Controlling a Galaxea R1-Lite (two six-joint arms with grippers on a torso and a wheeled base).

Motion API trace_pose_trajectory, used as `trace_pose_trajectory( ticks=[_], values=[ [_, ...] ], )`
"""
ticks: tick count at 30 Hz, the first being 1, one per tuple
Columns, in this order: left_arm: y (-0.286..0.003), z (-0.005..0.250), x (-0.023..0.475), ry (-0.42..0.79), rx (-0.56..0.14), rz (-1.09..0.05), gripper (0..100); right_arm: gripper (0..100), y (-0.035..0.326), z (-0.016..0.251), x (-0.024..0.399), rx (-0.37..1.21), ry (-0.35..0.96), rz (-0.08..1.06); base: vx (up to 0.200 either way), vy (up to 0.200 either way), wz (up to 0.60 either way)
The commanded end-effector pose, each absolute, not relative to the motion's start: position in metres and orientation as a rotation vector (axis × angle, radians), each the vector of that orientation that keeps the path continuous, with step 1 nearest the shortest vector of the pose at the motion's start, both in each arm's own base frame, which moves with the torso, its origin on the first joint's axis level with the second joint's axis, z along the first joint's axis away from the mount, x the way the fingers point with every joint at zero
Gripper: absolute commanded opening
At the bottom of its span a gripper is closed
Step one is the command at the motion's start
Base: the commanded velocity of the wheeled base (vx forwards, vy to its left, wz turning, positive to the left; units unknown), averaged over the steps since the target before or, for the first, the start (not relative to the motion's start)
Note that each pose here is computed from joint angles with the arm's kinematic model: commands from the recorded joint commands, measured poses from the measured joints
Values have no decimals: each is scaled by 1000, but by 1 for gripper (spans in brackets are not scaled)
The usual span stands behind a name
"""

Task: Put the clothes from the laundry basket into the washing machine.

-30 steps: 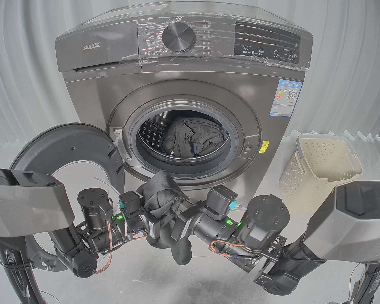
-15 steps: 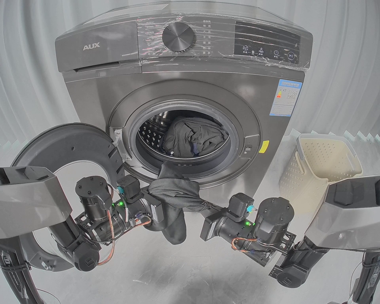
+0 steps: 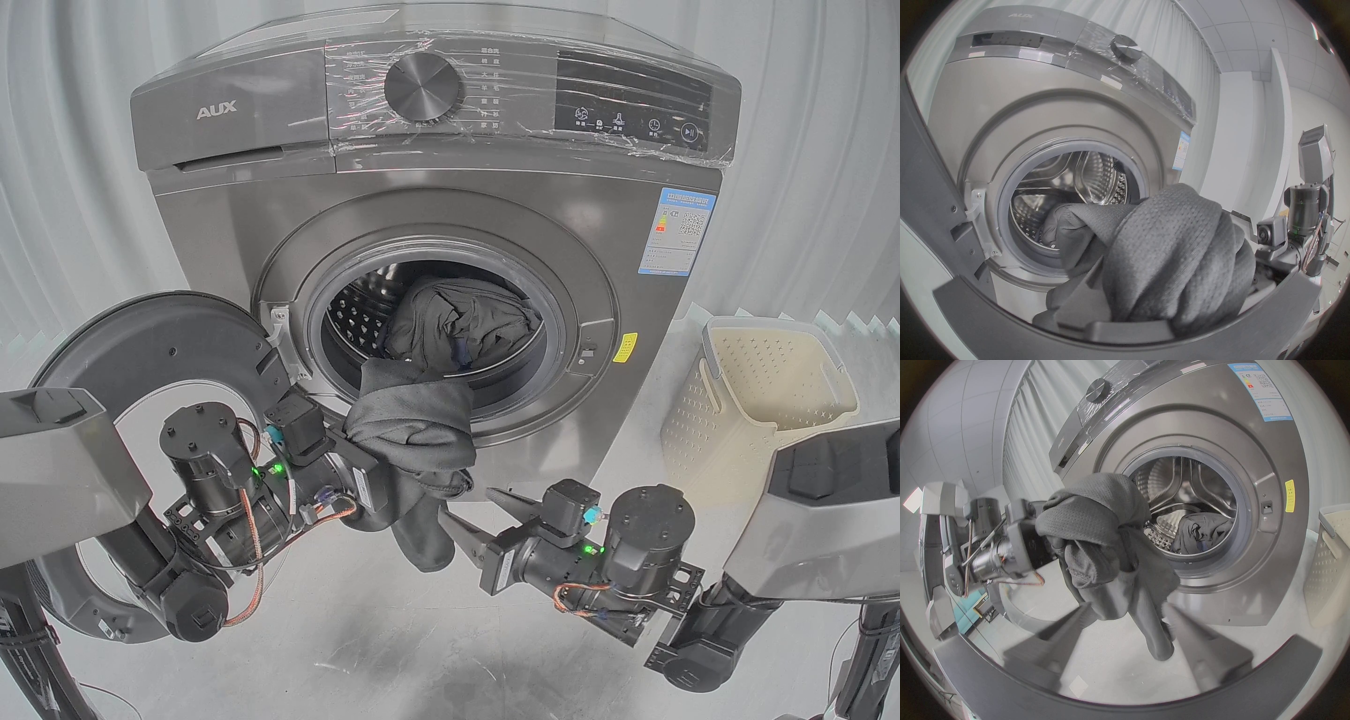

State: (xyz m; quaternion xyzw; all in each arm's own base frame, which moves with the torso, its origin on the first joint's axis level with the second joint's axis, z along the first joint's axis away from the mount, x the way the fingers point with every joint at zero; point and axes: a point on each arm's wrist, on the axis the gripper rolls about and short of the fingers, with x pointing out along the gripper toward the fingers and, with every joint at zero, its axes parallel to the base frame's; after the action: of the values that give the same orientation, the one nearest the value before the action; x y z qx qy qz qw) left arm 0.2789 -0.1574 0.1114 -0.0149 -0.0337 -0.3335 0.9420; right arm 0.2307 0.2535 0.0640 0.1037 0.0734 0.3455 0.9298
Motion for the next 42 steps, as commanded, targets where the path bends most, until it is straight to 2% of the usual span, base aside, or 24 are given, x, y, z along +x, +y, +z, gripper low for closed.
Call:
trace_pose_trajectory(
  ticks=[1,4,7,11,16,25,33,42],
  values=[
    [-155,115,277,-75,-29,-680,0,100,226,86,208,181,134,736,0,0,0],
    [-155,114,277,-71,-29,-681,0,100,210,92,195,152,143,777,0,0,0],
    [-155,114,276,-69,-27,-681,0,100,198,88,192,123,166,753,0,0,0],
    [-152,115,271,-64,-22,-669,0,100,176,80,201,110,204,666,0,0,0],
    [-146,123,265,-79,-31,-638,0,100,163,85,216,123,170,592,0,0,0],
    [-139,111,260,-22,-7,-606,0,100,159,83,218,124,181,580,0,0,0],
    [-138,112,263,-27,-27,-571,0,100,161,82,216,122,189,591,0,0,0],
    [-139,110,265,-25,-9,-569,0,100,169,79,212,117,200,617,200,0,0]
  ],
)
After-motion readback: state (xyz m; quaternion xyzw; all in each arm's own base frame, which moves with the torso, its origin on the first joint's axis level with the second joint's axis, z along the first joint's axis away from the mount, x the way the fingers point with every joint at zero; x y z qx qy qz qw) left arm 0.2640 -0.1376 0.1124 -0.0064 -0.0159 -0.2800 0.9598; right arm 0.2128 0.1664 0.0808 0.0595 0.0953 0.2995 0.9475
